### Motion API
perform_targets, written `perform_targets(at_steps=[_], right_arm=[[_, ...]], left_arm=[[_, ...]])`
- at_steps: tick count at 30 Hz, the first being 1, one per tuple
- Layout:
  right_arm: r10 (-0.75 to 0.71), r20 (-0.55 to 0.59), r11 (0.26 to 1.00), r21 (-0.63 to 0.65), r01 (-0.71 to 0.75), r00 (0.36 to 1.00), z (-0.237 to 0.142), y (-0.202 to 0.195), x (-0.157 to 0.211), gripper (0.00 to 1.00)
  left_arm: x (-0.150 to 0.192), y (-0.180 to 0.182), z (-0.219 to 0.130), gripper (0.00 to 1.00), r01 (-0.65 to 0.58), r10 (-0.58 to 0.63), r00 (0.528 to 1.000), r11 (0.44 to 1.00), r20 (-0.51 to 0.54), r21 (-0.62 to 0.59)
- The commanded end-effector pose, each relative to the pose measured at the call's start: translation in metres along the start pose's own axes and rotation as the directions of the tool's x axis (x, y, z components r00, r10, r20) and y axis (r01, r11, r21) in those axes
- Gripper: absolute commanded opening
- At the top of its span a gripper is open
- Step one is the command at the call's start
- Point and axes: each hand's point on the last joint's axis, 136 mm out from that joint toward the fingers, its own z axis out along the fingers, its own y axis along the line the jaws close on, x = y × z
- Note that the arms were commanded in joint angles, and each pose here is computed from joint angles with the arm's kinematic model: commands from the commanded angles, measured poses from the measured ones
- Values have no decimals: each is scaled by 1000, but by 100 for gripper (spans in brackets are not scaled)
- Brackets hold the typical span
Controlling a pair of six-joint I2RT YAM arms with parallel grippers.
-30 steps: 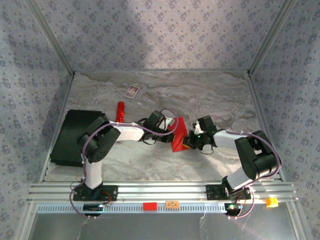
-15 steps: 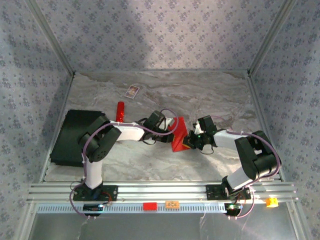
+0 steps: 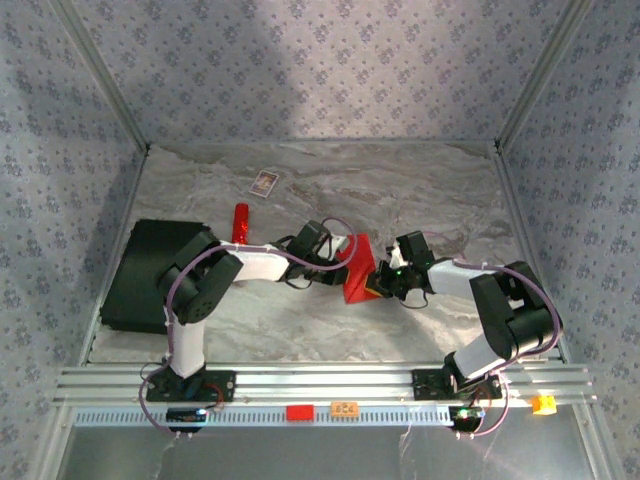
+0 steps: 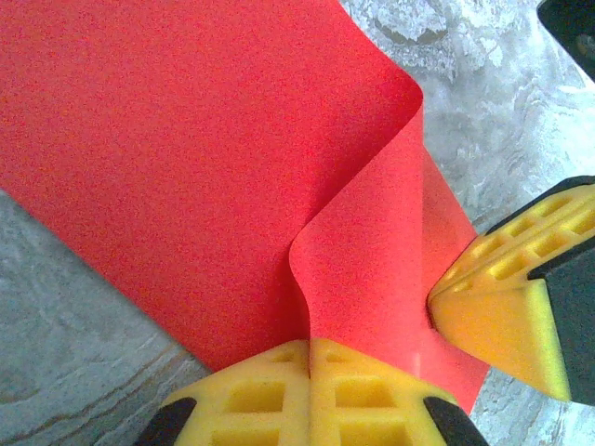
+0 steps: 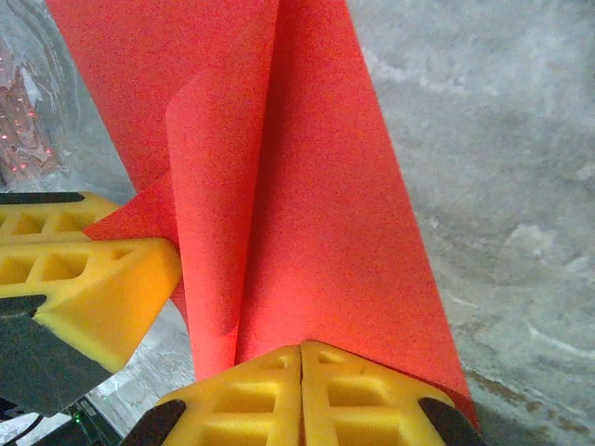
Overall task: Fold a paper plane with a square sheet of paper (pick it up from the middle)
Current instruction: Fold the triangle a second time at the center of the table.
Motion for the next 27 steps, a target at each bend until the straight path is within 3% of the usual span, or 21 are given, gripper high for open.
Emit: perform_targets(at_steps=[1,27], right_arm=[[16,-18,999,51,-15,1000,1,-17,8,10],[19,-16,999,49,-18,1000,0,-19,8,10]], left_arm=[[-14,-12,-9,1,-42,41,999,999,33,28],[-10,-4,2,1,-29,29,1000,999,10,17]])
